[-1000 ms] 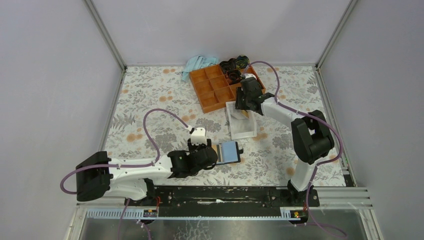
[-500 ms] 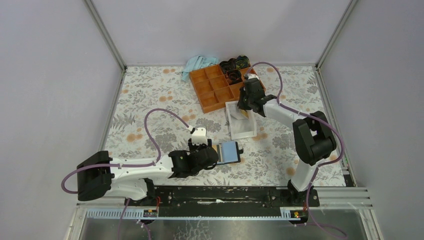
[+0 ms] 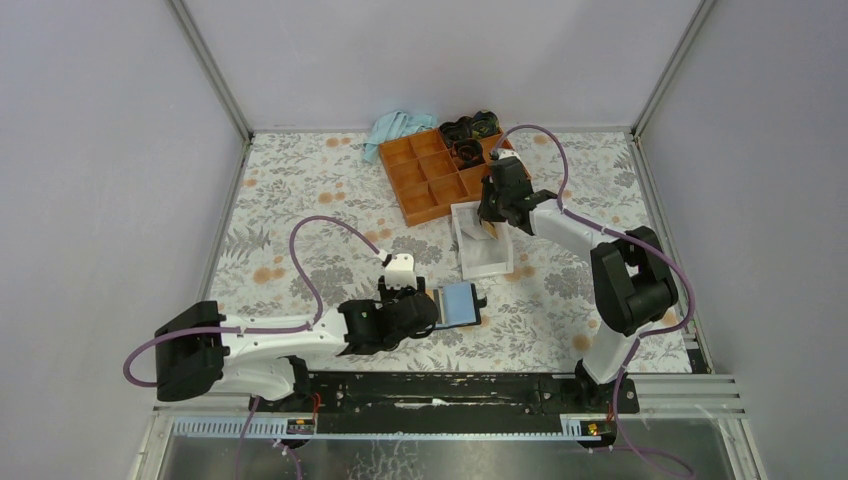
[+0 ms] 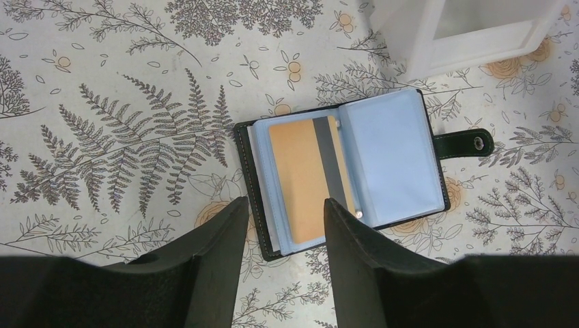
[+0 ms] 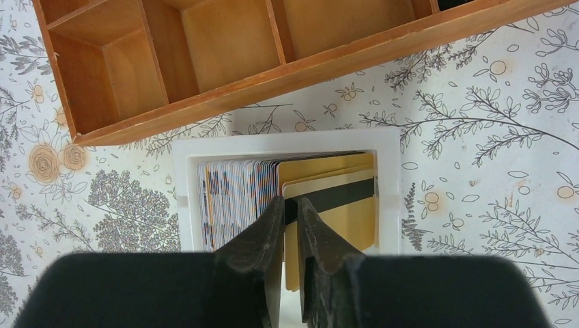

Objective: Put the credit cards into the card holder
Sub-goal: Pick up the credit card from the storage box.

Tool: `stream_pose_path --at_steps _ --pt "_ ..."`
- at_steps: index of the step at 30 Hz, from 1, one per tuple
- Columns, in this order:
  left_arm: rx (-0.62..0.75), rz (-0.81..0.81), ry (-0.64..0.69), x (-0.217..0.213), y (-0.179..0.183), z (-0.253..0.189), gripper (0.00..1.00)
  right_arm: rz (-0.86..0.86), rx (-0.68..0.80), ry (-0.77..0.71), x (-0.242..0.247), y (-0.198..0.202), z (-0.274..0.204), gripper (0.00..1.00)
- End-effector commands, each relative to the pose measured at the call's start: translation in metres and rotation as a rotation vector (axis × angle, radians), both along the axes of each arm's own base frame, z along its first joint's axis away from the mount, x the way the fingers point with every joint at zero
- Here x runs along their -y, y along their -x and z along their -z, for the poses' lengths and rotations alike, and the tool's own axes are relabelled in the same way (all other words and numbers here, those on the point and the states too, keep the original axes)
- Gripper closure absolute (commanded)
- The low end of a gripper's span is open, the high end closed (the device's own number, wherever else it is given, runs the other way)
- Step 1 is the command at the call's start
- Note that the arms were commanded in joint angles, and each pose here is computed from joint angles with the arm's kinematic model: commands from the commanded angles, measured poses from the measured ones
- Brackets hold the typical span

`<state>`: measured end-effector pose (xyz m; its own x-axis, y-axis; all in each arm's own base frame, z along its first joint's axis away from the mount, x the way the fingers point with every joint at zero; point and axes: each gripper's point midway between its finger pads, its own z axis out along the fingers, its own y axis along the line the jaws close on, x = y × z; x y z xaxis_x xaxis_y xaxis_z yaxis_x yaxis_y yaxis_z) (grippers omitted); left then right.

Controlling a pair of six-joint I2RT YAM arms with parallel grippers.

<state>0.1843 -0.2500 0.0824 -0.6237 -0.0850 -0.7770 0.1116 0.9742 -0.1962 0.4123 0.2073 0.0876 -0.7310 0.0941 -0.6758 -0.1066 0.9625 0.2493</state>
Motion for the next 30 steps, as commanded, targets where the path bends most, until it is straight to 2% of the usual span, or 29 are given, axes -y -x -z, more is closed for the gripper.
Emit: stream_pose_path --at_steps 1,9,16,30 --pt "0.032 -0.006 0.034 0.009 -0.007 -0.012 0.49 -0.002 0.024 -0.033 -0.002 0.005 -0.02 0.82" --pt "0.029 -0.005 0.033 0.009 -0.007 -0.011 0.49 -0.004 0.031 -0.04 -0.004 0.004 -0.024 0.79" --pt "0.026 -0.004 0.035 0.009 -0.006 -0.01 0.5 -0.006 0.03 -0.043 -0.003 0.005 -0.025 0.83" --pt "0.021 0.002 0.035 0.011 -0.006 -0.008 0.51 0.002 0.041 -0.032 0.001 0.007 -0.03 0.83"
